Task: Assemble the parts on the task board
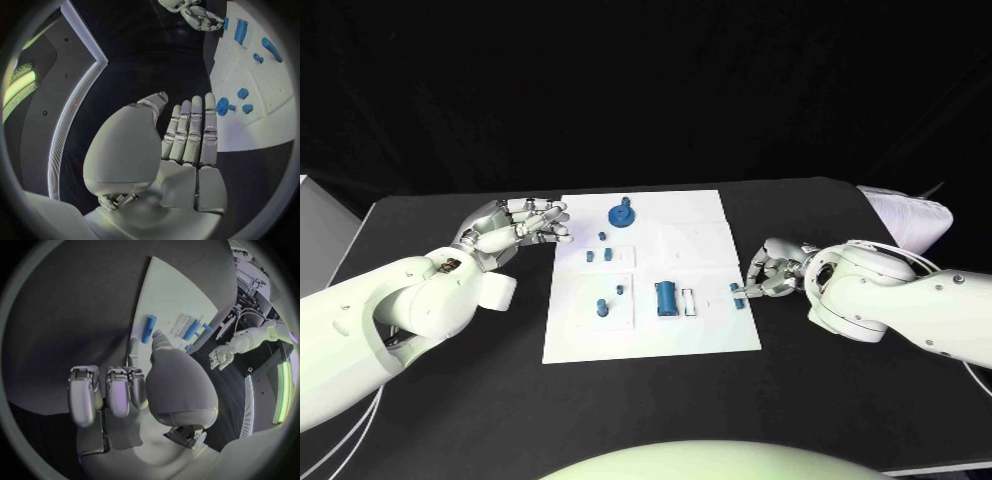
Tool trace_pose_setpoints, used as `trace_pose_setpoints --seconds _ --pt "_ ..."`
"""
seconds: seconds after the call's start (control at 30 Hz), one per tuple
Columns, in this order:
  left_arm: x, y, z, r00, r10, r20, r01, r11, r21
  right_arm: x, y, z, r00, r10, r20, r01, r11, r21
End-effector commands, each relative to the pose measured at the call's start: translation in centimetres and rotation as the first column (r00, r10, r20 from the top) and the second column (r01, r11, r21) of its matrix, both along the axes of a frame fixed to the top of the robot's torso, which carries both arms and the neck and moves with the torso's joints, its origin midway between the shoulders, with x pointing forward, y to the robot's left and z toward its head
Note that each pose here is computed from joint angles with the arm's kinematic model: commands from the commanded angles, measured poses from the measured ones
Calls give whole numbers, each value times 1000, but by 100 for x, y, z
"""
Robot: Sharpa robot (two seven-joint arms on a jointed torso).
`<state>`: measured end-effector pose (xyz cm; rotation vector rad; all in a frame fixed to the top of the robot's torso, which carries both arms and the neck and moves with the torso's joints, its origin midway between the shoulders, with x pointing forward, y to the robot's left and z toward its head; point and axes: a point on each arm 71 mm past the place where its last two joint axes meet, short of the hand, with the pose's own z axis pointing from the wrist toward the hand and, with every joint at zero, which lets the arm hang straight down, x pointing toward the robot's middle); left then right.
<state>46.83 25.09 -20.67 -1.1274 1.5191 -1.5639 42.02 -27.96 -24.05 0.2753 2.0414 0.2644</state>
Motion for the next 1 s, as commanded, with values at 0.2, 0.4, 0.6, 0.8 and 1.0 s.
trace_pose_setpoints --seconds 0.2,0.4,0.6,0.8,1.0 --pt "-8 -23 10 1000 -17 3 17 1000 -13 -21 82 -83 999 36 -8 -36 999 -38" --pt "-8 -18 10 1000 -16 2 16 1000 -12 -28 129 -123 999 46 -10 -46 998 -39" --pt "-5 -28 5 1000 -18 2 18 1000 -12 -38 197 -165 998 61 -9 -62 997 -42" --pt "-2 -26 3 1000 -16 1 16 1000 -11 -27 205 -185 998 67 -1 -67 996 -57" --pt "-3 -24 3 1000 -15 0 15 1000 -10 -21 226 -201 997 74 -4 -74 995 -64"
